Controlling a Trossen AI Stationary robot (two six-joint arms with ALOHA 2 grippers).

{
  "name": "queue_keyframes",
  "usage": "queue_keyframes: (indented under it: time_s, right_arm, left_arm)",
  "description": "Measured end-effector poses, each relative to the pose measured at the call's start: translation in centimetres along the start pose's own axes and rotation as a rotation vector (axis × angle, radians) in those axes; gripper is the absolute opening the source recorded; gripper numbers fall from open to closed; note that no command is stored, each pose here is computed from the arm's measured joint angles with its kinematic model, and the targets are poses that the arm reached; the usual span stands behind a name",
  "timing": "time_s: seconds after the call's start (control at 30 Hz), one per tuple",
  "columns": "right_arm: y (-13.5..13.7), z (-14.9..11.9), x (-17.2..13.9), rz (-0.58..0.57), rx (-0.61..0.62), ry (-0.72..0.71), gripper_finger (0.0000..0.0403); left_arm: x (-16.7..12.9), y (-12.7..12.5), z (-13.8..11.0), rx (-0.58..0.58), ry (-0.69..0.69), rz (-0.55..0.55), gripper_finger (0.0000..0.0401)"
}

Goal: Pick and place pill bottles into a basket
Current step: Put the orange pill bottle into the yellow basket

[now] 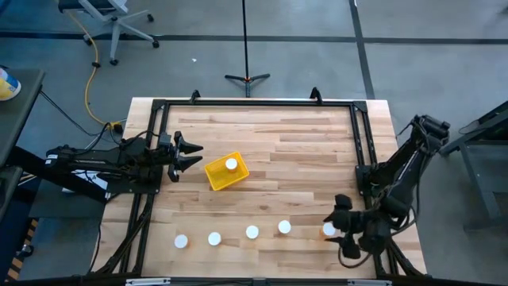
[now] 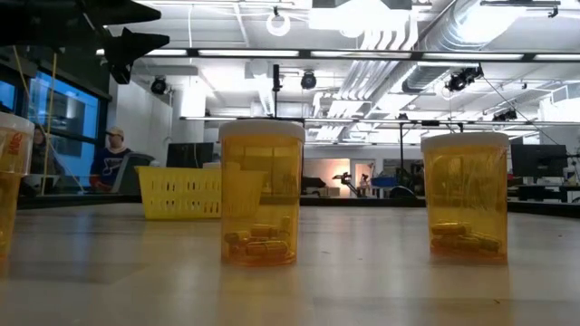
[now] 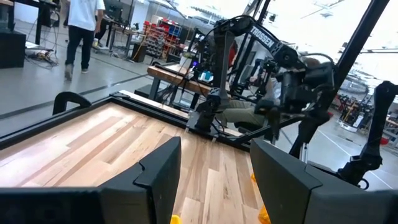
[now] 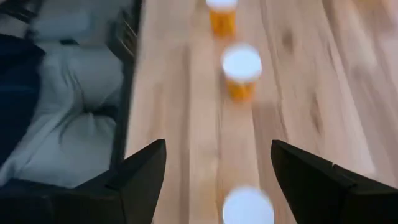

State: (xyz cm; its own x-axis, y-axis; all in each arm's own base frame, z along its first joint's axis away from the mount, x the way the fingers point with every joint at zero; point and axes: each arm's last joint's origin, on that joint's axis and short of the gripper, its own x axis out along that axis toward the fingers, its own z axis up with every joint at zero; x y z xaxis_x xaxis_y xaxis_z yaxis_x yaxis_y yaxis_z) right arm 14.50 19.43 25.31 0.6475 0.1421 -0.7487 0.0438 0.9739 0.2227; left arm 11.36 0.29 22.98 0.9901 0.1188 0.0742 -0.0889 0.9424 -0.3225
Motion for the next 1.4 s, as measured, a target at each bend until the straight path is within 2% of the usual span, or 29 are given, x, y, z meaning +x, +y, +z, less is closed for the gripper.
queue_keyframes:
  time_s: [0.27,0.47,0.63,0.93,1.4]
  right_arm:
    - [0.3,-1.1,3.1,-0.106,-0.005,0.086,0.0281]
    - [0.1,-1.6,5.0,-0.127,0.054,0.225,0.0281]
    - [-0.7,-1.6,5.5,-0.170,0.114,0.321,0.0281]
    - [-1.1,-1.4,5.6,-0.184,0.133,0.348,0.0281]
    - [-1.1,-1.8,6.6,-0.211,0.044,0.369,0.0281]
  left_arm:
    - [0.0,0.0,0.0,0.000,0.003,0.001,0.0227]
    - [0.0,0.0,0.0,0.000,0.002,0.001,0.0227]
    - [0.0,0.0,0.0,0.000,0.002,0.000,0.0227]
    - [0.0,0.0,0.0,0.001,0.002,0.000,0.0227]
    - [0.0,0.0,0.0,0.000,0.001,0.000,0.0227]
